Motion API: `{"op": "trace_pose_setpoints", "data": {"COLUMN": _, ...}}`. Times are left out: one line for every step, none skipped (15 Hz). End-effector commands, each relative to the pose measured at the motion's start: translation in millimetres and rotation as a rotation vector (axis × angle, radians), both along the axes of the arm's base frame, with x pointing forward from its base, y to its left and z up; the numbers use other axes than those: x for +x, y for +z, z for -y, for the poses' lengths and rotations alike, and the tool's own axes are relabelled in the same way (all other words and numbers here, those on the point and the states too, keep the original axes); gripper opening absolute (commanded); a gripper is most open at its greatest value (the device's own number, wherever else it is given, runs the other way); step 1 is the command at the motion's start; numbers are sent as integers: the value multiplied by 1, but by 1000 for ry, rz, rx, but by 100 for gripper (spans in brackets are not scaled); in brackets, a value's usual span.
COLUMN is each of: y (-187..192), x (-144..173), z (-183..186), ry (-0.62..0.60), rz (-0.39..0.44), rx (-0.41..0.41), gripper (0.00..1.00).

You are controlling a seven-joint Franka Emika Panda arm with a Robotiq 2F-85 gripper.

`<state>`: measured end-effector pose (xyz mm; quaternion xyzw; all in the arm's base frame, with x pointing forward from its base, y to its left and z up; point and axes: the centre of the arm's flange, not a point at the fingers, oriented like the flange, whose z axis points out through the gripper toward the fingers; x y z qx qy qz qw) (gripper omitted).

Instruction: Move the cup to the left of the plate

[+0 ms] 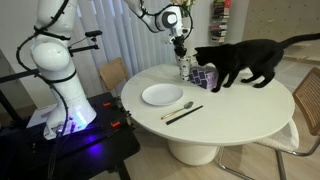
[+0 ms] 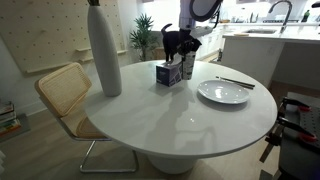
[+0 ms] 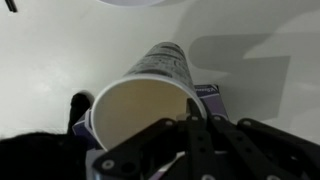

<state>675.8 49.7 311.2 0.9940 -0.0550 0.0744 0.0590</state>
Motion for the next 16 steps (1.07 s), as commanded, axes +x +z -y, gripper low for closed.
{"op": "trace_pose_setpoints", "data": {"y": 37, "x": -37, "z": -21, "ry": -32, "rz": 22, "rx": -28, "gripper": 1}}
{"op": "trace_pose_setpoints", "data": {"y": 43, "x": -42, "z": -29, "ry": -38, "rz": 24, "rx": -29, "gripper": 1}}
{"op": "trace_pose_setpoints", "data": {"y": 48, "x": -49, "z": -36, "ry": -44, "rz": 21, "rx": -23, "gripper": 1}}
{"op": "trace_pose_setpoints", "data": {"y": 54, "x": -56, "z": -42, "ry": -47, "rz": 21, "rx": -17, "gripper": 1}}
{"op": "trace_pose_setpoints", "data": {"y": 58, "x": -64, "z": -49, "ry": -49, "rz": 19, "rx": -15, "gripper": 1}}
{"op": "trace_pose_setpoints", "data": {"y": 63, "x": -71, "z": -55, "ry": -48, "rz": 14, "rx": -17, "gripper": 1}}
{"op": "trace_pose_setpoints", "data": {"y": 66, "x": -80, "z": -59, "ry": -40, "rz": 13, "rx": -24, "gripper": 1}}
{"op": "trace_pose_setpoints", "data": {"y": 69, "x": -86, "z": -63, "ry": -26, "rz": 9, "rx": -32, "gripper": 1}}
{"op": "trace_pose_setpoints", "data": {"y": 71, "x": -92, "z": -66, "ry": -12, "rz": 3, "rx": -42, "gripper": 1}}
{"op": "trace_pose_setpoints", "data": {"y": 73, "x": -98, "z": -70, "ry": 9, "rz": -6, "rx": -57, "gripper": 1}}
{"op": "trace_pose_setpoints", "data": {"y": 74, "x": -105, "z": -73, "ry": 29, "rz": -13, "rx": -68, "gripper": 1}}
{"op": "trace_pose_setpoints", "data": {"y": 75, "x": -110, "z": -76, "ry": 43, "rz": -19, "rx": -79, "gripper": 1}}
{"op": "trace_pose_setpoints", "data": {"y": 74, "x": -115, "z": -80, "ry": 60, "rz": -27, "rx": -90, "gripper": 1}}
{"op": "trace_pose_setpoints", "data": {"y": 73, "x": -119, "z": -85, "ry": 72, "rz": -33, "rx": -98, "gripper": 1}}
{"op": "trace_pose_setpoints", "data": {"y": 71, "x": -124, "z": -92, "ry": 89, "rz": -40, "rx": -104, "gripper": 1}}
{"op": "trace_pose_setpoints", "data": {"y": 69, "x": -127, "z": -99, "ry": 104, "rz": -46, "rx": -108, "gripper": 1}}
